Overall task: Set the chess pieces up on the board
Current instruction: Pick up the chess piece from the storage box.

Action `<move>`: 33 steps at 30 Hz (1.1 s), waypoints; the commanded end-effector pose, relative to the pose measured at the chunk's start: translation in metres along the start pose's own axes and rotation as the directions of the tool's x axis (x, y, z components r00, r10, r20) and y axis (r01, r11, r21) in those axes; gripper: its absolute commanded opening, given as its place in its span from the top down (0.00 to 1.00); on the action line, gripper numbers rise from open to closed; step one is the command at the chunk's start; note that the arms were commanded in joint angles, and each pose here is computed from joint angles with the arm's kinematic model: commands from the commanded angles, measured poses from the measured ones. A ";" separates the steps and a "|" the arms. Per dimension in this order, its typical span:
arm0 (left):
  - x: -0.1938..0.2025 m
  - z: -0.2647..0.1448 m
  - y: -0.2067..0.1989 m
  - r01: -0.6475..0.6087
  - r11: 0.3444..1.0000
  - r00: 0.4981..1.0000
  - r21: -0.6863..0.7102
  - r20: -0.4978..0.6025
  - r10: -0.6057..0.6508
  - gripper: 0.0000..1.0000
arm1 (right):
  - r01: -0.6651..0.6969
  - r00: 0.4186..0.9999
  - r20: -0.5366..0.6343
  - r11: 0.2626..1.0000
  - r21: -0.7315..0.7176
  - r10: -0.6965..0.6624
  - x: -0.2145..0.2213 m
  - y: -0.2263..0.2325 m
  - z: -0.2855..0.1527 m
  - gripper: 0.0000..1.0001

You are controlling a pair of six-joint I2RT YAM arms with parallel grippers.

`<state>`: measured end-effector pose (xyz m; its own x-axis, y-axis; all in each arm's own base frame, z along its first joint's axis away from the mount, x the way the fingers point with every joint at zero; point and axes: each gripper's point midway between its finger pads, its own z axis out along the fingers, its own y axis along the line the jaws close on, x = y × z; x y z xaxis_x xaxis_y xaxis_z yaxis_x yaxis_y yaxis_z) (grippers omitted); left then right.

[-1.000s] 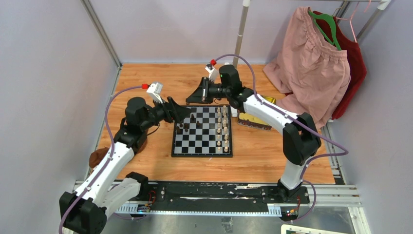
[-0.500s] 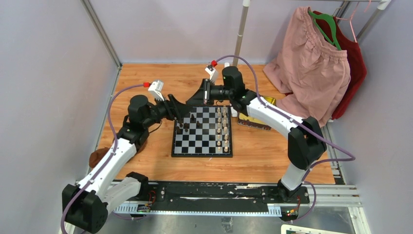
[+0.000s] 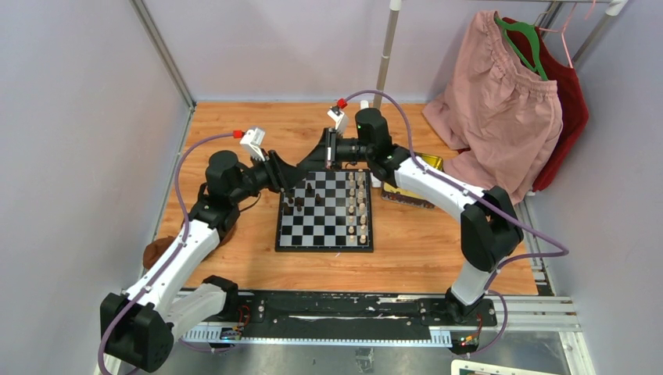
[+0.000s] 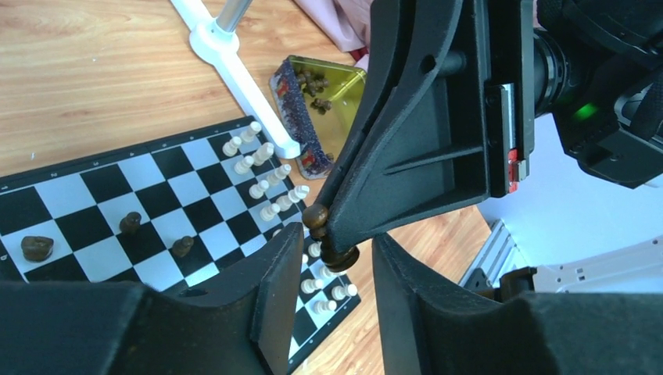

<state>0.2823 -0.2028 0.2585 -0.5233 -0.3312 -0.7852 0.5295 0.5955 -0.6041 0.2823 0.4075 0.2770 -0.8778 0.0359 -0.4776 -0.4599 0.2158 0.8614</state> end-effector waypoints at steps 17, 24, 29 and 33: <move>-0.017 -0.002 -0.011 -0.050 0.998 0.998 0.032 0.051 0.048 0.71 | -0.006 0.996 -0.092 1.000 -0.022 0.004 0.024 0.002 0.012 1.00; -0.021 -0.003 -0.013 -0.063 0.997 0.996 0.035 0.058 0.061 0.77 | -0.001 0.993 -0.114 1.000 -0.006 0.000 0.029 -0.005 0.014 1.00; -0.022 -0.005 -0.014 -0.066 0.997 0.996 0.033 0.067 0.064 0.87 | -0.001 0.992 -0.126 1.000 -0.003 0.001 0.033 -0.008 0.014 1.00; -0.024 -0.007 -0.017 -0.063 0.997 0.995 0.041 0.081 0.060 1.00 | -0.007 0.991 -0.131 1.000 -0.014 0.006 0.035 -0.009 0.015 1.00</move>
<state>0.2793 -0.2008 0.2485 -0.5451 -0.3067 -0.7803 0.5142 0.6128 -0.6001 0.2815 0.4115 0.2664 -0.8772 0.0088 -0.4800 -0.4661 0.2238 0.8559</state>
